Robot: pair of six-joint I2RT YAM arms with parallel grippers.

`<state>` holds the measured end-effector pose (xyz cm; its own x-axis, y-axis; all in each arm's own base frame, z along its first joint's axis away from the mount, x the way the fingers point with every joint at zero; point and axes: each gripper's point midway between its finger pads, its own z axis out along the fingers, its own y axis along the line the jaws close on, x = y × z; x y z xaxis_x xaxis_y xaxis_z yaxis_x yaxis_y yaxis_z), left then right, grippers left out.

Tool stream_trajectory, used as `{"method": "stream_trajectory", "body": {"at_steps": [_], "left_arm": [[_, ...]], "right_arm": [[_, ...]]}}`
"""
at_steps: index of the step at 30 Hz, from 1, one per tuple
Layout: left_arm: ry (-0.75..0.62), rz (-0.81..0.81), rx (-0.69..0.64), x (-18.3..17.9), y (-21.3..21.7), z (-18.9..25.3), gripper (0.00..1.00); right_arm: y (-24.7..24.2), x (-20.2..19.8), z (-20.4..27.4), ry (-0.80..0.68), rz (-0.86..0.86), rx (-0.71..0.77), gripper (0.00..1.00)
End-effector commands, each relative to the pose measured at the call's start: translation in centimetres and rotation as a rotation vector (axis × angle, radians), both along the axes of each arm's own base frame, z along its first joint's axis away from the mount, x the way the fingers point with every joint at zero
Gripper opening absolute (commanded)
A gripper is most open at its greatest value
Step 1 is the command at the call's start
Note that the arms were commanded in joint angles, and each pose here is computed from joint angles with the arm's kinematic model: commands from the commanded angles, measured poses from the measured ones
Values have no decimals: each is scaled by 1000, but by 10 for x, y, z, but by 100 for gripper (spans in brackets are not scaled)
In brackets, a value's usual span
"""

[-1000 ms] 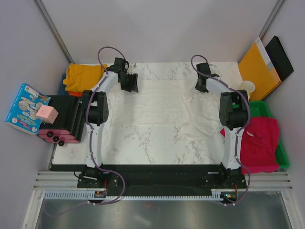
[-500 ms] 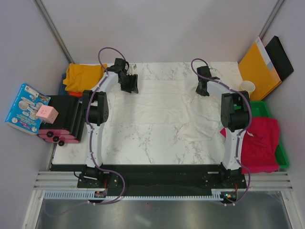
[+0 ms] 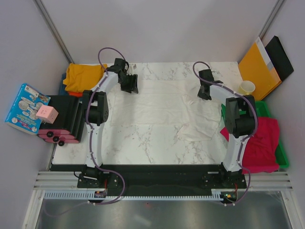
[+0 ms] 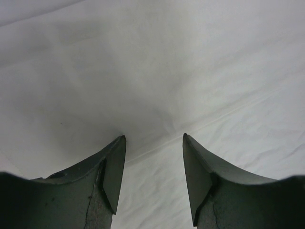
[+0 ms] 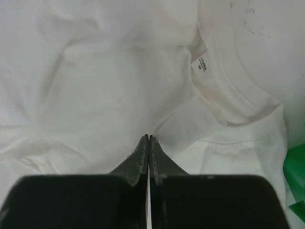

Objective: Fold and stack the t-shirts
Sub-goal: Fold the tshirt

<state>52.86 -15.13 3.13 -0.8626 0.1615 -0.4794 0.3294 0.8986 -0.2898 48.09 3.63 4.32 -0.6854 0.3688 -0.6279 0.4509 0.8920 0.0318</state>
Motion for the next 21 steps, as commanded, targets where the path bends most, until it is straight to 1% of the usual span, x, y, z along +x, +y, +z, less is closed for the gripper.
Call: {"method": "stream_trajectory", "body": {"at_steps": [1, 2, 5, 8, 10, 13, 14, 17, 18, 20, 21], "left_arm": [[59, -12, -2, -9, -1, -14, 58], [59, -12, -2, -9, -1, -14, 58], [61, -15, -4, -11, -1, -12, 58], [63, -17, -4, -13, -1, -13, 58], [58, -21, -3, -13, 0, -11, 58], [53, -20, -6, -12, -1, -7, 58], [54, -18, -5, -12, -1, -7, 58], [56, -12, -4, -12, -1, -8, 58], [55, -11, -6, -11, -1, -8, 58], [59, -8, -9, -12, -1, -8, 58], [61, -6, -8, -12, -1, -9, 58]], "right_arm": [[4, -12, 18, -41, -4, 26, 0], [2, -22, 10, -16, -4, 22, 0], [0, -40, 5, 3, -6, 22, 0], [-3, -48, 21, -45, -12, 23, 0], [1, -40, 46, -128, -7, 47, 0], [6, -22, 81, -218, -5, 69, 7], [7, -12, 95, -252, -6, 75, 12], [11, 6, 103, -267, -2, 76, 15], [11, 10, 91, -240, -3, 67, 15], [11, 18, 82, -219, -5, 56, 14], [10, 20, 64, -179, -5, 48, 12]]}}
